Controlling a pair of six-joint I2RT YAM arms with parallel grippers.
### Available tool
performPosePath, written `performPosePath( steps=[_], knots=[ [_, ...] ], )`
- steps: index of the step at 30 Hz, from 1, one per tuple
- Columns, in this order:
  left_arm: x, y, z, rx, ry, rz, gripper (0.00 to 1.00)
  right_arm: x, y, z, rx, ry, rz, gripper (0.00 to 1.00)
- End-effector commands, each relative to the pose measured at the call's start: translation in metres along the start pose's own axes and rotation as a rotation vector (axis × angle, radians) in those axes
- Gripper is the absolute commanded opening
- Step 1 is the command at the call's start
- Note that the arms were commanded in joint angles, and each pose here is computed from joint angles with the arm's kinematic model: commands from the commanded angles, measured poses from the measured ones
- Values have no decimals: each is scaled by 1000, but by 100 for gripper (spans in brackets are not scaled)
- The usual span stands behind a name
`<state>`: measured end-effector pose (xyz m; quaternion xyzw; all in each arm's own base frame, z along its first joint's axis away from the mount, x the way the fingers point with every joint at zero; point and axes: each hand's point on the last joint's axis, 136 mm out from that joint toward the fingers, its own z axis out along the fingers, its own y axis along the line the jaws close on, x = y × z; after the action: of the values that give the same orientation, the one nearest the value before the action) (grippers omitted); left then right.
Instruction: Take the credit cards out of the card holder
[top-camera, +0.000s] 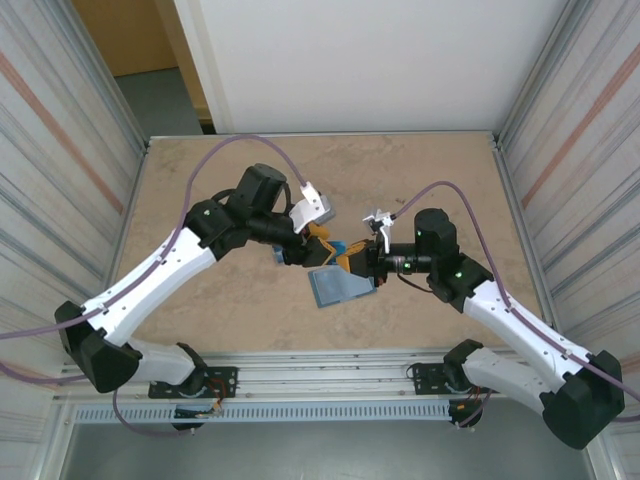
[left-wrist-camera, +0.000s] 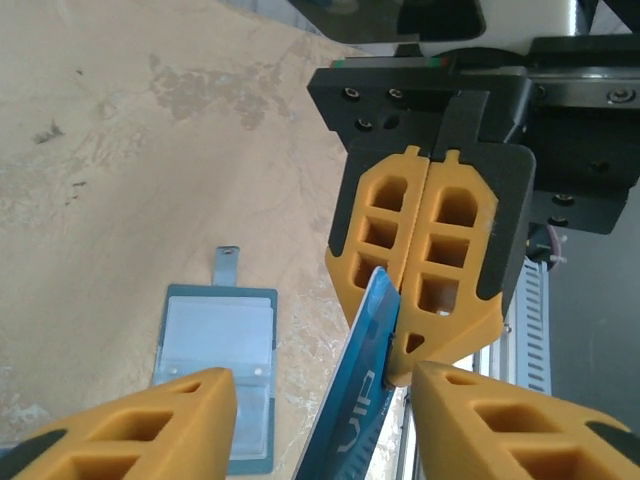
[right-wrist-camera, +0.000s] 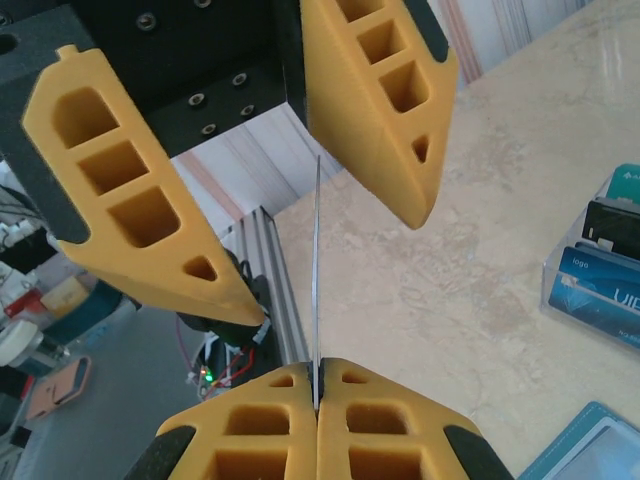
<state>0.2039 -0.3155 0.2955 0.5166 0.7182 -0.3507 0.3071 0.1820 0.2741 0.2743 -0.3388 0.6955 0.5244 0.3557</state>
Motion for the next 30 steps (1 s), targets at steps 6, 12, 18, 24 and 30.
performPosePath(
  steps=[6,12,18,24,30],
  knots=[
    [-3,-19,-2,117,4,50,11,-10,19,-4,-45,-8,-67,5],
    [2,-9,-2,60,-2,81,0,-12,8,-8,31,-16,-56,47],
    [10,38,-16,-155,-90,108,0,-13,-5,-19,140,-27,-37,86],
    [33,87,-21,-364,-139,236,0,-17,-17,-29,232,-66,-6,99],
    [65,134,-19,-401,-108,196,0,-25,-32,-42,346,-122,18,99]
  ],
)
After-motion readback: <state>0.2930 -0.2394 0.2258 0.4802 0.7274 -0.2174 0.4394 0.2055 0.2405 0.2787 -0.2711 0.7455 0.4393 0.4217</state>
